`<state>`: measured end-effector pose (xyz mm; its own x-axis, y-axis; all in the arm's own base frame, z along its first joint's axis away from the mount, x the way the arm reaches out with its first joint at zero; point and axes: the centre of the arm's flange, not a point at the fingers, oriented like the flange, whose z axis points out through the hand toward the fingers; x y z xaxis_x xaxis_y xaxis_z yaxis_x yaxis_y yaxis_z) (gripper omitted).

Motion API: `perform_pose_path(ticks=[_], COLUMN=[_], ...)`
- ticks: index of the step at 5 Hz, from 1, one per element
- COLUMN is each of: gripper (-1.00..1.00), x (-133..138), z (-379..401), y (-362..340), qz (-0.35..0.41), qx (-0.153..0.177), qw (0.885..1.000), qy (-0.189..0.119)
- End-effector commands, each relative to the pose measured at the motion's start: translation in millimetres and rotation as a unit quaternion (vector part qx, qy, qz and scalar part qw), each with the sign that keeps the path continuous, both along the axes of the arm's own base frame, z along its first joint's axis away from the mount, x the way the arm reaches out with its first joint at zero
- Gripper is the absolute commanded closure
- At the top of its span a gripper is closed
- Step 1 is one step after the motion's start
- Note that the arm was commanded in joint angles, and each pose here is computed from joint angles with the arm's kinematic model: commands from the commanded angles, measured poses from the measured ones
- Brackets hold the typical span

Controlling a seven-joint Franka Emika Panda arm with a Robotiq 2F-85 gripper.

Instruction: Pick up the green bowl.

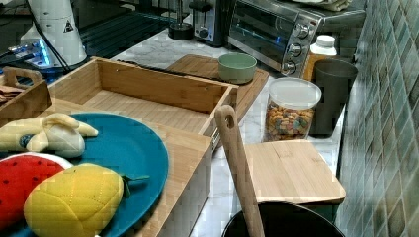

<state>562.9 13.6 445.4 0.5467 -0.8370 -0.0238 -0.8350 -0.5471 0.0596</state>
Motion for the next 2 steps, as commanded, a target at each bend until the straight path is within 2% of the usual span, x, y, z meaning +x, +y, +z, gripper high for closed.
perform_pose_path(ticks=[1, 2], gripper=[0.57, -1.00], x=[7.2, 12.1], z=[14.7, 4.3], y=[53.8, 57.7], qz=[0.009, 0.008], qx=[0.018, 0.015], qw=[0.999, 0.999], qy=[-0.038, -0.050])
